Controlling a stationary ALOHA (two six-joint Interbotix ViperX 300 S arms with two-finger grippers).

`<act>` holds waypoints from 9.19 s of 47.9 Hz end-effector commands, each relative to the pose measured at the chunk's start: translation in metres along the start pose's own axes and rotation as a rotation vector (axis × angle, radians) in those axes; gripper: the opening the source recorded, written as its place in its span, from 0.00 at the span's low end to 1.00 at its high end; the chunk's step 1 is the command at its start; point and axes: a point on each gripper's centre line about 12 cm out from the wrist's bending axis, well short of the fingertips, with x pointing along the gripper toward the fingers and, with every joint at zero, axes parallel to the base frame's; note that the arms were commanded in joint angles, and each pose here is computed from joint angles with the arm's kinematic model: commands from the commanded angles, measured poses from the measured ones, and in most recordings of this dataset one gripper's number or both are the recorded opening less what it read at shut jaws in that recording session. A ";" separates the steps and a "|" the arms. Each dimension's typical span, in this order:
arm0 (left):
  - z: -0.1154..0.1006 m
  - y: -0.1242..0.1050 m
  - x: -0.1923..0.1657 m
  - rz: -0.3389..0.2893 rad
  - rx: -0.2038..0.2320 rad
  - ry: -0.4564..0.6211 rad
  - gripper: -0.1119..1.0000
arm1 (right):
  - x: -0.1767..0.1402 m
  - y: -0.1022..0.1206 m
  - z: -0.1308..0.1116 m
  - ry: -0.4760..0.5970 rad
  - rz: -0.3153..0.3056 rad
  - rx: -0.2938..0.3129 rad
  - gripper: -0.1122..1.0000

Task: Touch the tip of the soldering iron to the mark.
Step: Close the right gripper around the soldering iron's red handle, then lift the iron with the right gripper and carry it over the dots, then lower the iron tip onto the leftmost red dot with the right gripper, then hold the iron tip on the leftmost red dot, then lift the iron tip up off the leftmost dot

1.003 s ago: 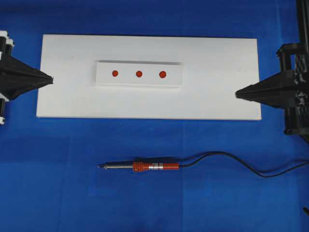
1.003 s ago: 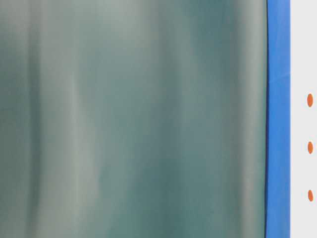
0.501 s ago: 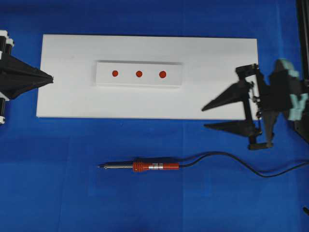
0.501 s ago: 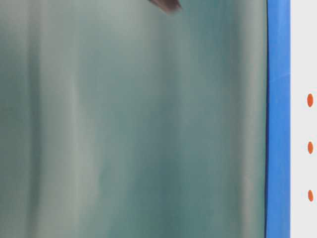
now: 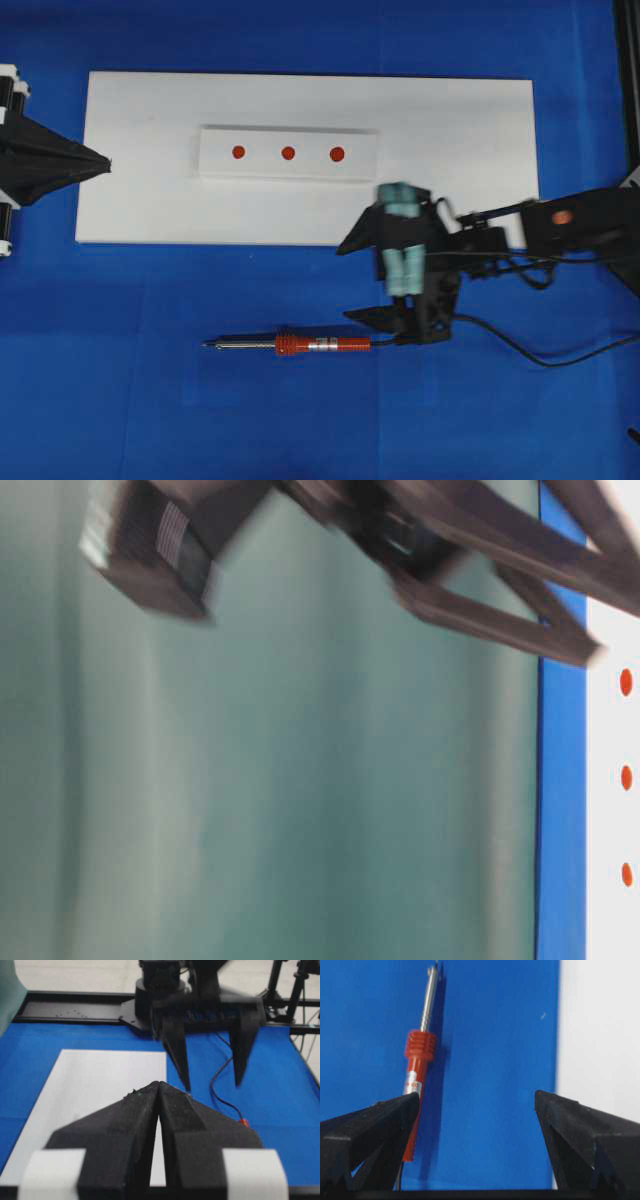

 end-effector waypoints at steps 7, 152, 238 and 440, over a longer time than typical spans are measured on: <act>0.004 0.001 0.001 0.002 0.002 -0.012 0.10 | 0.038 0.007 -0.001 0.036 0.002 0.040 0.90; -0.002 0.005 0.000 0.024 -0.002 0.003 0.10 | -0.054 -0.031 0.077 0.026 -0.162 -0.064 0.16; -0.003 0.005 0.000 0.026 0.000 0.010 0.10 | -0.065 -0.126 0.074 0.280 -0.361 -0.112 0.16; -0.003 0.005 0.000 0.026 0.000 0.010 0.10 | -0.062 -0.122 0.116 0.239 -0.375 -0.136 0.16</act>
